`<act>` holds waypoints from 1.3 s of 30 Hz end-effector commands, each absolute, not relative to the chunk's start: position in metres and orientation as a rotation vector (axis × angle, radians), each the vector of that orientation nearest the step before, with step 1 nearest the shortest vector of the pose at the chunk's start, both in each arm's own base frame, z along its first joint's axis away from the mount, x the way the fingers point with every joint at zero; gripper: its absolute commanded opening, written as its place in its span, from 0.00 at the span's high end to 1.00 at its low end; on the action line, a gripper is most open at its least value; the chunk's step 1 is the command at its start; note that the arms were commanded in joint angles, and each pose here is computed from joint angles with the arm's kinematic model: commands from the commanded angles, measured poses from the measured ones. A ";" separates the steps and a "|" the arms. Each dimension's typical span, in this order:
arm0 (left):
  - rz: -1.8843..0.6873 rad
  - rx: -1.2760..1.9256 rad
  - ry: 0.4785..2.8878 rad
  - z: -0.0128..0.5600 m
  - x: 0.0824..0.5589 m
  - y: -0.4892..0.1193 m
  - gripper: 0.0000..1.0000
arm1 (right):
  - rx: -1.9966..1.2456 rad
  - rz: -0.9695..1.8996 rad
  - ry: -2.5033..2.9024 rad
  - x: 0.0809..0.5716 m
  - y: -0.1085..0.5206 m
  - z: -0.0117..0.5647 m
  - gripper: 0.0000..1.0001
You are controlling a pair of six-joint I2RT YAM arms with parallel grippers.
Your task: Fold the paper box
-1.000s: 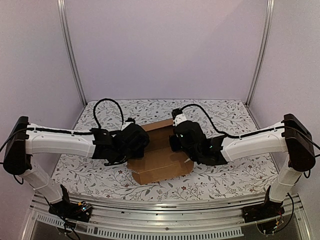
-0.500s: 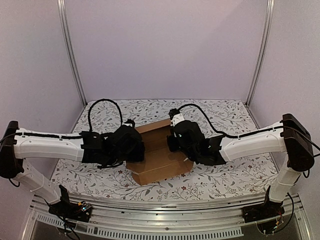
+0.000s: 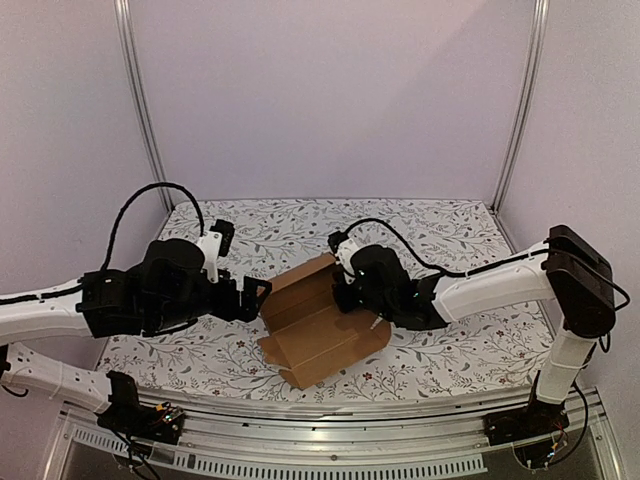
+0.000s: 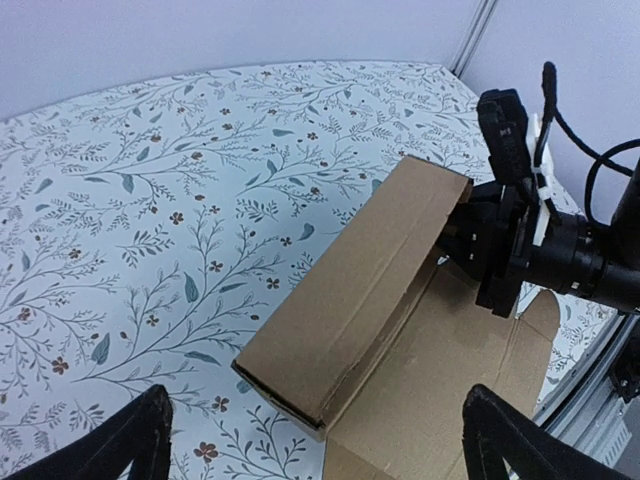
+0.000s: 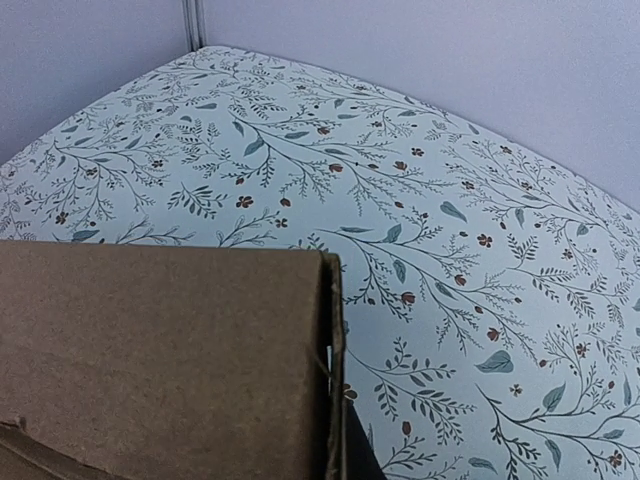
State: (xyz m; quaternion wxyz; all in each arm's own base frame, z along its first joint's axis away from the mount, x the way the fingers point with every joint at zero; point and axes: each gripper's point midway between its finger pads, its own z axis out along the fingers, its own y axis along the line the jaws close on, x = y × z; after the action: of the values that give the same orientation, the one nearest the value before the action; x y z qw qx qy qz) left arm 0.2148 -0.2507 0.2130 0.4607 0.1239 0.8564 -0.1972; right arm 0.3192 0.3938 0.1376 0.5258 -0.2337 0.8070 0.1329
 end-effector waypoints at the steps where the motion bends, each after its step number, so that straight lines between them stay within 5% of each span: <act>1: -0.453 0.466 2.034 0.223 0.210 -0.255 0.01 | -0.719 0.408 1.908 0.309 0.410 0.115 1.00; 5: -0.450 0.488 2.019 0.225 0.220 -0.260 0.10 | -0.787 0.499 1.864 0.301 0.419 0.107 1.00; 13: -0.636 0.530 2.028 0.212 0.233 -0.296 0.77 | -0.895 0.587 1.699 0.287 0.428 0.090 1.00; 17: -0.729 0.541 2.045 0.200 0.240 -0.315 1.00 | -0.905 0.599 1.661 0.284 0.430 0.081 1.00; 39: -0.854 0.461 2.140 0.139 0.285 -0.359 1.00 | -0.881 0.641 1.648 0.284 0.429 0.049 1.00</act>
State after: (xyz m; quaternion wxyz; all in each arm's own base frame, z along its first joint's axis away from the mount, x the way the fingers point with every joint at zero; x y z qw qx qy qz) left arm 0.2736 -0.3514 0.1291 0.3761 0.1932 0.8488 -0.3173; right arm 0.2843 0.4319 0.0624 0.5574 -0.3778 0.6911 0.2626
